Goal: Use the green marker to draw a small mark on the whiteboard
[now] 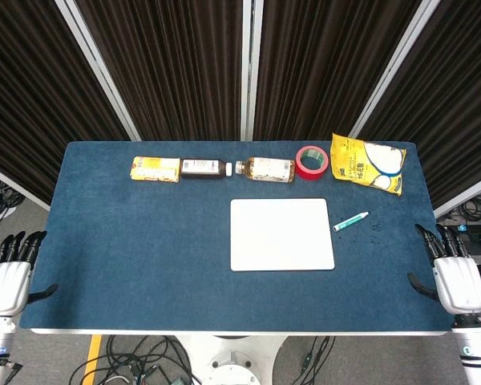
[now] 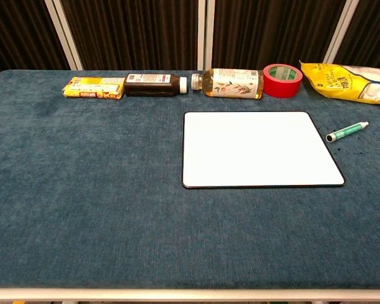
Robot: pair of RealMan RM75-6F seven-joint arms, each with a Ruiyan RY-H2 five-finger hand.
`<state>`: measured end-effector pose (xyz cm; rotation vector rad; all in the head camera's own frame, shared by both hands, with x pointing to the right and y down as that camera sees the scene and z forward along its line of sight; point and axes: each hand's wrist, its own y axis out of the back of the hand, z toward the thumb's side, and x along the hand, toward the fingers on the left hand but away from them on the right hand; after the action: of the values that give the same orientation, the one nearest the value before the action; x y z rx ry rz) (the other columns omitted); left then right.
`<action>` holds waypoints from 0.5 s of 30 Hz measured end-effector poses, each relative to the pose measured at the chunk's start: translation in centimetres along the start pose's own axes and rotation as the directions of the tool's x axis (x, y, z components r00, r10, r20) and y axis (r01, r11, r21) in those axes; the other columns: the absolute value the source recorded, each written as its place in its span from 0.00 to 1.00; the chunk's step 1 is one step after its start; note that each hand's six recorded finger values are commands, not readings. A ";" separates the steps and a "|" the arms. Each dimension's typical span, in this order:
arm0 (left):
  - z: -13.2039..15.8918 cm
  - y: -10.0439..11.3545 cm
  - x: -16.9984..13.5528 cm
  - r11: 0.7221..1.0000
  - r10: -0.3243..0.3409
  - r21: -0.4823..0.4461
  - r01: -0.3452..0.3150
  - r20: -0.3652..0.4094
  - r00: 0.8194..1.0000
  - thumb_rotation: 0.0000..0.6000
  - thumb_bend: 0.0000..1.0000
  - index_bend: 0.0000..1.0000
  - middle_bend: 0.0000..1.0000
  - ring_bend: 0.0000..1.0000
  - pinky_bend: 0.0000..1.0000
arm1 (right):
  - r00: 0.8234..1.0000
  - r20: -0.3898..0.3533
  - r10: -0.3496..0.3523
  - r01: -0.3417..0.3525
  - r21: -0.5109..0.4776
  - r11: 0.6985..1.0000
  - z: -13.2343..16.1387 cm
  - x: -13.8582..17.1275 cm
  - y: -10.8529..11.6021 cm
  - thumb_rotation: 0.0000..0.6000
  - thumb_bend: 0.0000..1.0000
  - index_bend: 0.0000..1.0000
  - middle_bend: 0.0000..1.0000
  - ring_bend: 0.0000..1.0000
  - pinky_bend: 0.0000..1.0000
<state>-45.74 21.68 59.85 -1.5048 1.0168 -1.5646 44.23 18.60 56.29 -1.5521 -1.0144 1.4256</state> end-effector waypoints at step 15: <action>0.3 0.2 0.2 1.000 0.014 -0.001 -0.014 0.004 1.000 1.00 0.00 0.08 0.09 0.00 0.00 | 0.999 -0.033 0.043 -0.043 0.006 0.999 0.0 -2.1 -0.4 1.00 0.18 0.10 0.23 0.08 0.10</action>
<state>-45.46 21.40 59.80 -1.4977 1.0236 -1.5506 44.13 16.79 57.43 -1.5977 -0.9621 1.4257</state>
